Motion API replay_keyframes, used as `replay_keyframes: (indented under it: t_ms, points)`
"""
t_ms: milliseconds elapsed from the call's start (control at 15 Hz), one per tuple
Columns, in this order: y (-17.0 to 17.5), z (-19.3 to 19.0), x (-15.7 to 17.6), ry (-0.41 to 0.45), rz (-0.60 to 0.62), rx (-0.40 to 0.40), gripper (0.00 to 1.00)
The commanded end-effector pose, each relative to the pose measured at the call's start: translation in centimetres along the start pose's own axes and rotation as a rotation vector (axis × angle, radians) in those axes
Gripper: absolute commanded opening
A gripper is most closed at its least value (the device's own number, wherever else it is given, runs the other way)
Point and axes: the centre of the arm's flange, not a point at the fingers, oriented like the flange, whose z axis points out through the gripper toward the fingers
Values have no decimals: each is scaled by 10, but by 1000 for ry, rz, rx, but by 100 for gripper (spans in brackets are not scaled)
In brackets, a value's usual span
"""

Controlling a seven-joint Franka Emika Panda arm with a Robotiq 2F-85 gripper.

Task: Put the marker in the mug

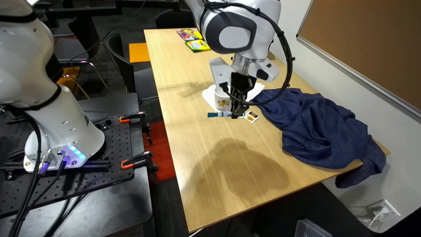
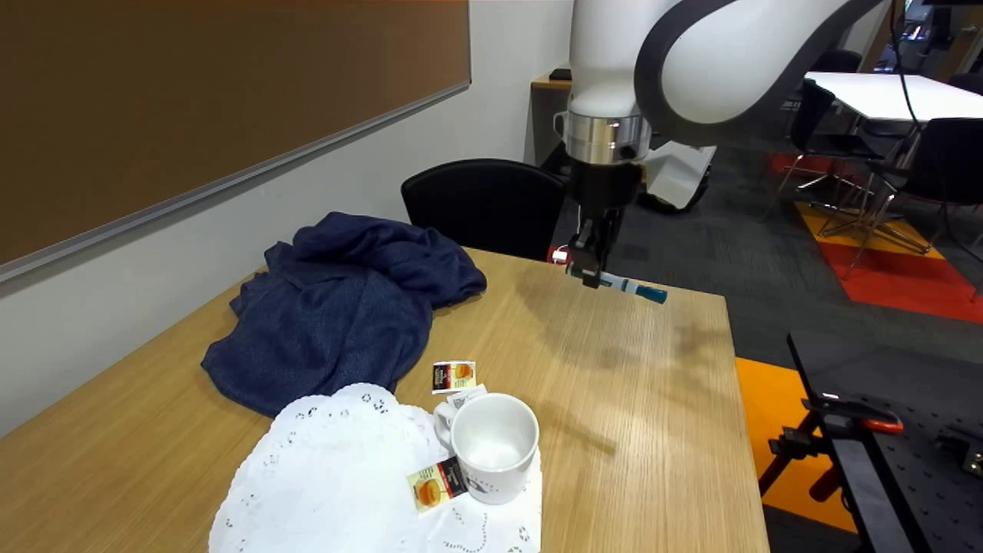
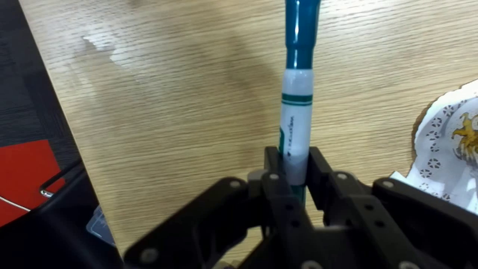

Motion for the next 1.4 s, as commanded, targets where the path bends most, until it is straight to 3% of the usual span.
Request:
replay_keyframes:
  t_ms: [0,600,667,1133,1200,1333]
  points:
    - [-12,-40,-22,-3,-45,7,5]
    - [-76,-80,-20,58,-104,14,5]
    - [-65,-68,-15,69,-114,23,21]
    - [-75,-70,-17,72,-119,25,21]
    - [-75,-70,-17,71,-119,25,5]
    - [-75,-70,-15,99,-123,60,5]
